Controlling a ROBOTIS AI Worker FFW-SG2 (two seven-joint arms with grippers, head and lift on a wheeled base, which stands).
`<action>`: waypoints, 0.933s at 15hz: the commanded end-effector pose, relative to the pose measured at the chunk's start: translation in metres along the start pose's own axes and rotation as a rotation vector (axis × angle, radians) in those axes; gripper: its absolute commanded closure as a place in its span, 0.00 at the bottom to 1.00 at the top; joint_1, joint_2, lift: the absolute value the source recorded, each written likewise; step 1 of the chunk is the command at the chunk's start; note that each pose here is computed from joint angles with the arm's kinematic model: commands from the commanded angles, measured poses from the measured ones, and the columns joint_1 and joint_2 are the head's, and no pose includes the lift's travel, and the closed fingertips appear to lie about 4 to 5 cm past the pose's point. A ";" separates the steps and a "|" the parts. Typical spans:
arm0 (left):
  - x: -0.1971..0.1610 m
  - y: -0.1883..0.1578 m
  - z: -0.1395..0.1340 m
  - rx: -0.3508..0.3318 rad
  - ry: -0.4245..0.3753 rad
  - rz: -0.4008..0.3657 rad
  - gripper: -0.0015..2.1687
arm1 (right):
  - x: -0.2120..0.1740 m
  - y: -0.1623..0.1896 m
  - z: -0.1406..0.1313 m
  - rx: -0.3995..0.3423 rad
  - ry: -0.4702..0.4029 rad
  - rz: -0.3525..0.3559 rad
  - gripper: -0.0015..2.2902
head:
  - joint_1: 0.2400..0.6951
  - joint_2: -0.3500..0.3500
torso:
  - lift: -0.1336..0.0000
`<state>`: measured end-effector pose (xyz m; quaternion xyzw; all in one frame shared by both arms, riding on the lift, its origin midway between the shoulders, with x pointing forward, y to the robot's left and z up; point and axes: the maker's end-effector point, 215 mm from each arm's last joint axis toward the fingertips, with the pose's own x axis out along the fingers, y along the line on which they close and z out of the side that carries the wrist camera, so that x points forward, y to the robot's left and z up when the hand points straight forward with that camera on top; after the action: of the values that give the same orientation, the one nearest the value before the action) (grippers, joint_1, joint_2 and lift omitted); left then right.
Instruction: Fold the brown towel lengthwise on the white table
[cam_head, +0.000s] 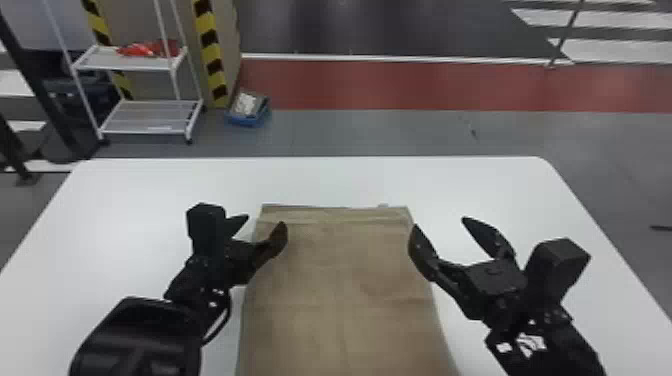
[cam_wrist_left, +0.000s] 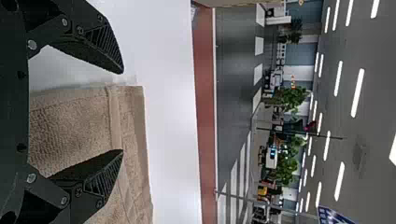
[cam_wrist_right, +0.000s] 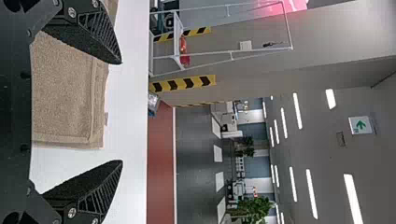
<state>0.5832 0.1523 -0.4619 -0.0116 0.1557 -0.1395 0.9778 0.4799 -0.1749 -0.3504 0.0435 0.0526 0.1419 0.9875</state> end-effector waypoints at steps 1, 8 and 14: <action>0.002 0.003 -0.004 0.008 0.007 0.007 0.15 | 0.002 0.003 0.001 -0.003 -0.004 0.008 0.06 | 1.00 0.46 | 0.16; -0.001 0.002 -0.015 0.047 0.024 0.010 0.49 | 0.003 0.007 0.003 0.011 -0.010 0.017 0.06 | 1.00 0.48 | 0.16; -0.007 0.007 -0.019 0.051 0.021 0.026 0.82 | -0.002 0.011 0.008 0.010 -0.023 0.021 0.06 | 1.00 0.49 | 0.16</action>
<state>0.5746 0.1586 -0.4785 0.0178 0.1640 -0.1326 0.9773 0.4777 -0.1657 -0.3438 0.0507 0.0438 0.1510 0.9863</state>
